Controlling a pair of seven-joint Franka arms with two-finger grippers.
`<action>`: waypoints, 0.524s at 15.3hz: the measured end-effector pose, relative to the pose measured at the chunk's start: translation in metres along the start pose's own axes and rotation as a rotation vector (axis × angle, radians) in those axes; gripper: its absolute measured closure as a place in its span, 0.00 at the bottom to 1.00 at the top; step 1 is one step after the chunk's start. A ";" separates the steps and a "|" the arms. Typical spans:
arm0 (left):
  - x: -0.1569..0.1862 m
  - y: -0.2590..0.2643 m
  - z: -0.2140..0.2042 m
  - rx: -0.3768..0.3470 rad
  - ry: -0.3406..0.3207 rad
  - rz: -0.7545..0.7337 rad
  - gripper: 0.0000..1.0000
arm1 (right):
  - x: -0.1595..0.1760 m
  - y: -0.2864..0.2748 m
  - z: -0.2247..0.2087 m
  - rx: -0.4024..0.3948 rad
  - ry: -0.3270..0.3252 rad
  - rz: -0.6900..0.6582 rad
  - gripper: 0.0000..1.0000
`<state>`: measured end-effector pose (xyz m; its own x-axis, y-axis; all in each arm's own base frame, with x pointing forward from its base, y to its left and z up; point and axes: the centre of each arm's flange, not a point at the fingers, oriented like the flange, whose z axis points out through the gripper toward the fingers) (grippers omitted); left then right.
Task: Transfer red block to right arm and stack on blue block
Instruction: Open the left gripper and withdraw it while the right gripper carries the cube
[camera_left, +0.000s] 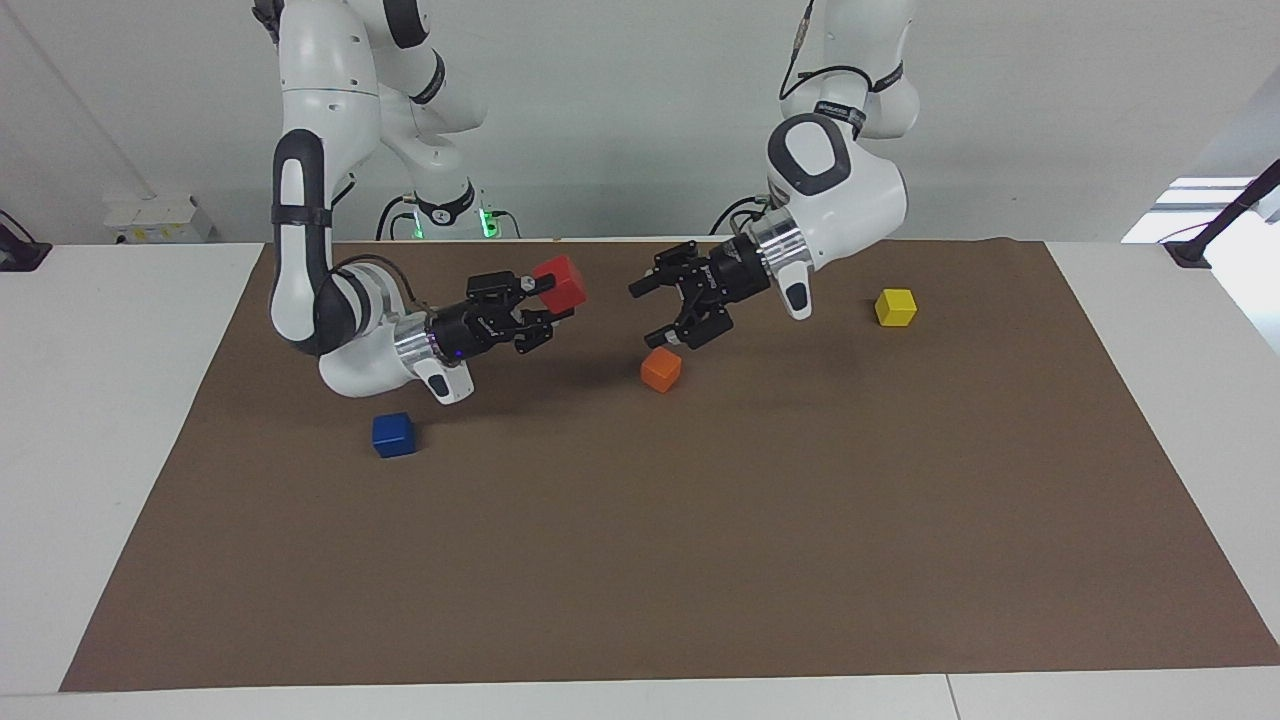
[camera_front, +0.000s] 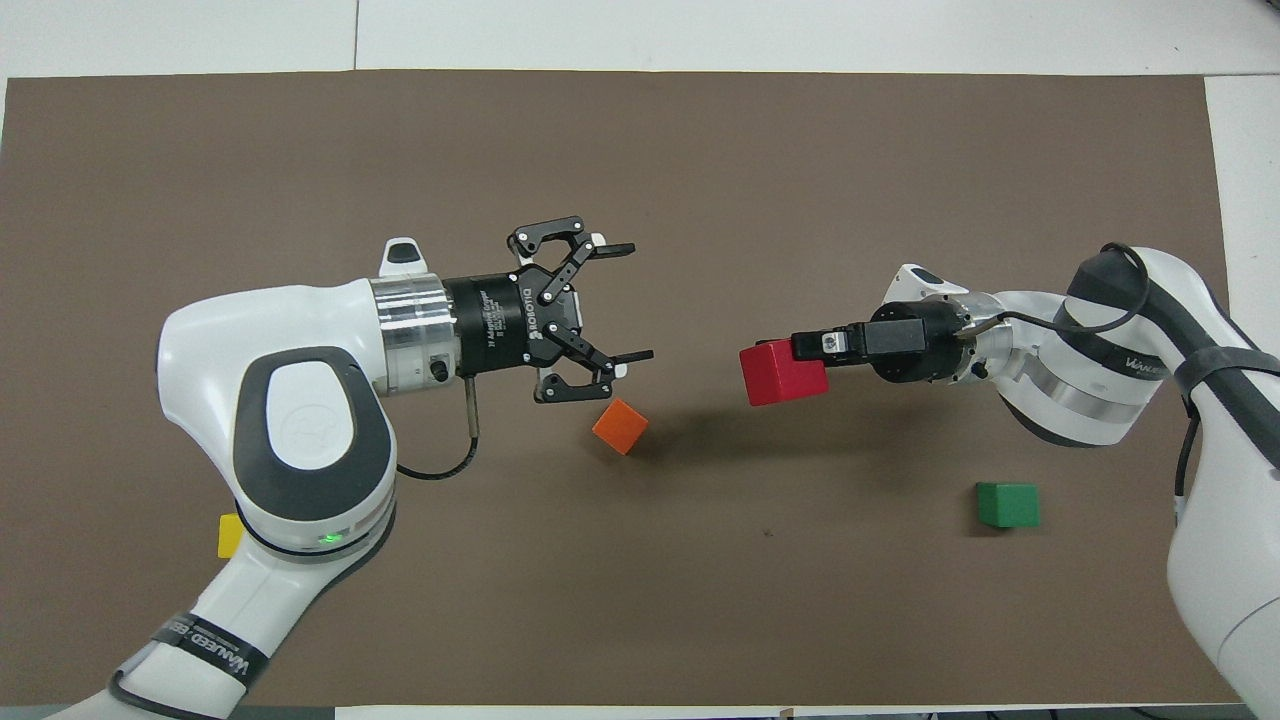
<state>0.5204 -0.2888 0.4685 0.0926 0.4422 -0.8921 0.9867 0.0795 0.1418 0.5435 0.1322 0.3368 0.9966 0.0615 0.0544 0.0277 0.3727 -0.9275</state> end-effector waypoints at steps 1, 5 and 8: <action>0.011 0.007 -0.012 0.014 0.030 0.030 0.00 | 0.001 -0.001 0.000 -0.008 0.005 -0.001 0.45; 0.065 0.028 -0.065 0.077 0.125 0.174 0.00 | 0.017 -0.024 -0.003 -0.151 0.106 0.059 0.45; 0.099 0.039 -0.106 0.140 0.253 0.297 0.00 | 0.037 -0.086 0.007 -0.384 0.233 0.171 0.45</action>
<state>0.5540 -0.1474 0.4315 0.3578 0.6347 -0.6850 0.9322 -0.1996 0.3019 0.5775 0.1088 0.4207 0.9790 -0.1337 -0.1541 -0.1551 0.0035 -0.9879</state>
